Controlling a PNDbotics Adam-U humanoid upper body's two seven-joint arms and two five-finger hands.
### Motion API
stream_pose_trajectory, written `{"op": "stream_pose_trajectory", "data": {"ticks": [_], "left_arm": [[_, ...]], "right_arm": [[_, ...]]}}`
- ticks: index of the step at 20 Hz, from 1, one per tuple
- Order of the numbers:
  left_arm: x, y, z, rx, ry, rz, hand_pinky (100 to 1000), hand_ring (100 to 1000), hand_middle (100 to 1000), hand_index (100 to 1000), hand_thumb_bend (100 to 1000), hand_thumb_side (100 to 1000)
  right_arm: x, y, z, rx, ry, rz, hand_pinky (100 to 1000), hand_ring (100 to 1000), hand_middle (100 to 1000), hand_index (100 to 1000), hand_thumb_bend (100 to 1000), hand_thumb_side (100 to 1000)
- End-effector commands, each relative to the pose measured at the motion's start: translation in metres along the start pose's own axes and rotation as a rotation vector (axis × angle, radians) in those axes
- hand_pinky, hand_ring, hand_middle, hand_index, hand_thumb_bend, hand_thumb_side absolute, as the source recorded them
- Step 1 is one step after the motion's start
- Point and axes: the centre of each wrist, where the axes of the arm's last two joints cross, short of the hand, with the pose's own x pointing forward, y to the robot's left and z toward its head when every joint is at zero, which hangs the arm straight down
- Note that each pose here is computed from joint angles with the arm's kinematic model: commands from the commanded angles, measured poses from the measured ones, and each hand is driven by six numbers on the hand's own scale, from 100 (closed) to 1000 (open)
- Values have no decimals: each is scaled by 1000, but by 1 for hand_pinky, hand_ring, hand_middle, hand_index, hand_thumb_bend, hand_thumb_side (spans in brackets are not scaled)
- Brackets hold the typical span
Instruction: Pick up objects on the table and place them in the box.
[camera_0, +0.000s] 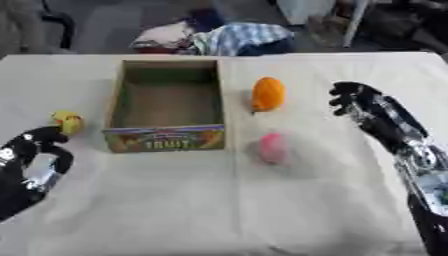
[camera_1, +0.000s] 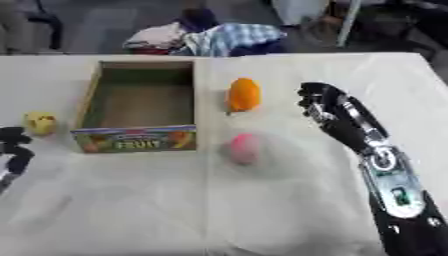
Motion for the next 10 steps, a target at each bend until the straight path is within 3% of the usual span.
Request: {"op": "stream_pose_trajectory", "data": {"ticks": [1,10], "left_arm": [[8,8,-2,1,-31,-52,965,639,688,847,635,430],[7,9,-2,8,-36,-59,967,644,690,850,624,421]], "right_arm": [[8,-7,-3,-1,-24,28,691,761,767,869,100,667],[7,-7,-3,-1,-23,27,691,761,767,869,100,664]]}}
